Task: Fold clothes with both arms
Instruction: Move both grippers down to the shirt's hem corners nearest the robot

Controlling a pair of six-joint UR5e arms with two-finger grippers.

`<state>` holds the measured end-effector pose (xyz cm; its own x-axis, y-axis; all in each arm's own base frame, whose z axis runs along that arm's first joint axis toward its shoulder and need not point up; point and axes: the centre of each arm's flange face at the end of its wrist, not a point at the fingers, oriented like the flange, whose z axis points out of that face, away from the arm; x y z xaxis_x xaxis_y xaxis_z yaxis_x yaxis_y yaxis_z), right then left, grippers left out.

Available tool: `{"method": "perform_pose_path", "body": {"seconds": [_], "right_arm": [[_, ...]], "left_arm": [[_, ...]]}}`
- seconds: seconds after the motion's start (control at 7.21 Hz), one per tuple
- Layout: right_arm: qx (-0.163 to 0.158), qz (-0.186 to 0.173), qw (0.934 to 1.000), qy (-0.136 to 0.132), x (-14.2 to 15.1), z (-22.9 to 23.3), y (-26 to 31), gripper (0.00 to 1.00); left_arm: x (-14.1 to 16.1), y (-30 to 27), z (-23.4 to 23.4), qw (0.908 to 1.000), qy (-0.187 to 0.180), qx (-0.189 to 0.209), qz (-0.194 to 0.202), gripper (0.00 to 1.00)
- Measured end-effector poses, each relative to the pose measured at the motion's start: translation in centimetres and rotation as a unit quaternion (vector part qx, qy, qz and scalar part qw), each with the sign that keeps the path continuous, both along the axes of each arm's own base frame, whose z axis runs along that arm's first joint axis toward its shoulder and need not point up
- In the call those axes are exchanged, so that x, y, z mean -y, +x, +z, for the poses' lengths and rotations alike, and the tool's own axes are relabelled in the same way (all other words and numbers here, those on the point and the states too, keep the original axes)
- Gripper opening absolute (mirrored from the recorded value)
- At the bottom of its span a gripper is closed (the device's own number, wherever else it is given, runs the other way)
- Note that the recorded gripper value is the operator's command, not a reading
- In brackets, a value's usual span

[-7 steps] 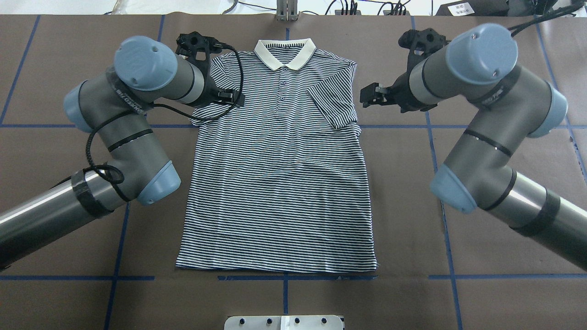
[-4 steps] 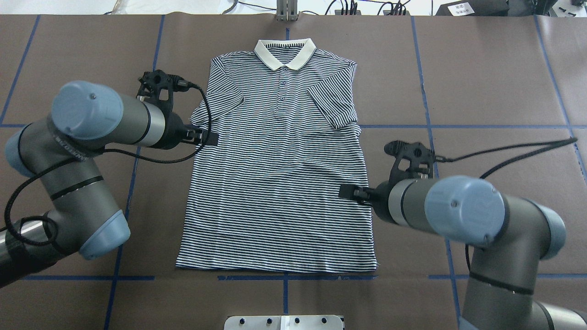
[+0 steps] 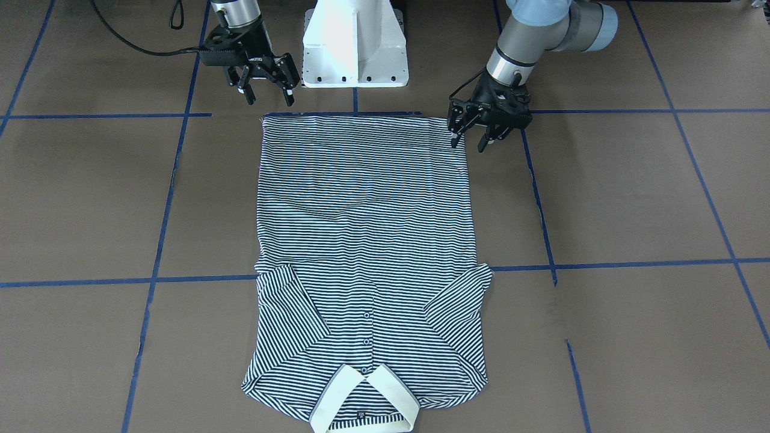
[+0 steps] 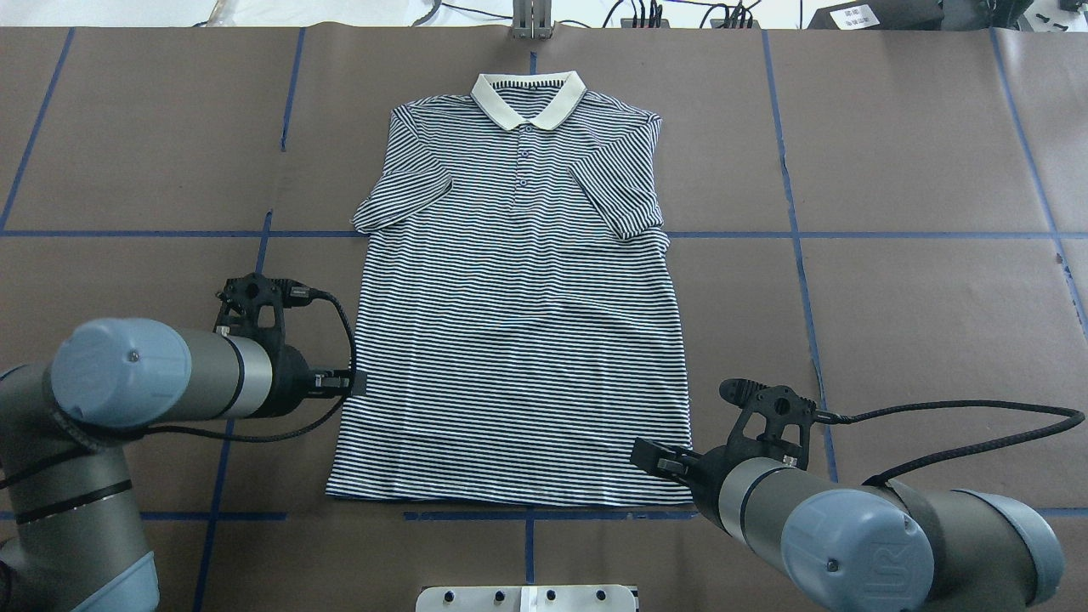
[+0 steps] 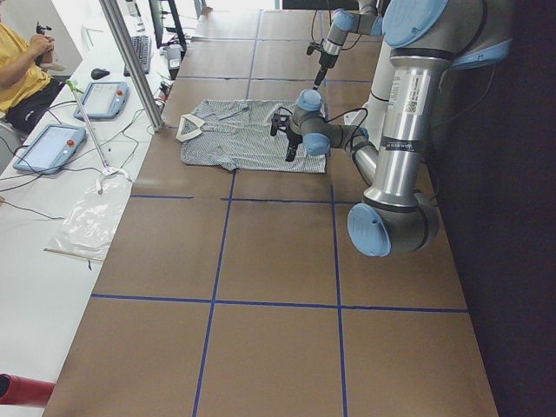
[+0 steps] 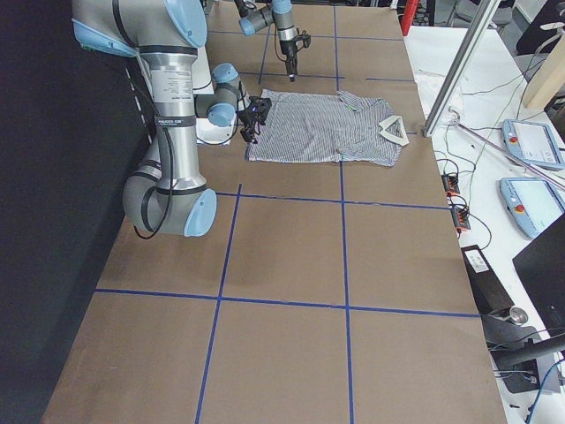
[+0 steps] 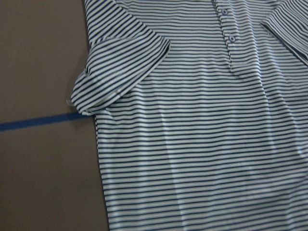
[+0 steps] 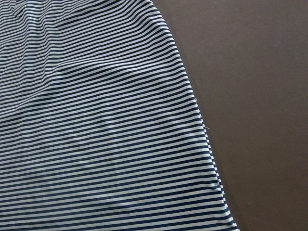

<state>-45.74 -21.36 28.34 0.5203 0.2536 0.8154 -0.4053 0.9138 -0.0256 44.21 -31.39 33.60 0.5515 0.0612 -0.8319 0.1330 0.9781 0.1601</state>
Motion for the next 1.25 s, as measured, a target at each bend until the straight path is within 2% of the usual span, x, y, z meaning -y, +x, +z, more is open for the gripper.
{"method": "perform_pose_path", "body": {"seconds": [0.14, 0.42, 1.25], "right_arm": [[-0.001, 0.001, 1.0000, 0.000, -0.1, 0.1, 0.0, 0.96], [-0.002, 0.002, 1.0000, 0.001, -0.2, 0.2, 0.0, 0.96], [-0.003, 0.002, 1.0000, 0.001, -0.2, 0.2, 0.0, 0.96]], "left_arm": [[-2.6, 1.3, 0.9, 0.9998, -0.019, 0.005, -0.002, 0.61], [-5.1, 2.4, 2.2, 0.9993, -0.034, 0.015, -0.002, 0.61], [-6.7, 3.1, 3.2, 0.9989, -0.039, 0.026, 0.008, 0.48]]}}
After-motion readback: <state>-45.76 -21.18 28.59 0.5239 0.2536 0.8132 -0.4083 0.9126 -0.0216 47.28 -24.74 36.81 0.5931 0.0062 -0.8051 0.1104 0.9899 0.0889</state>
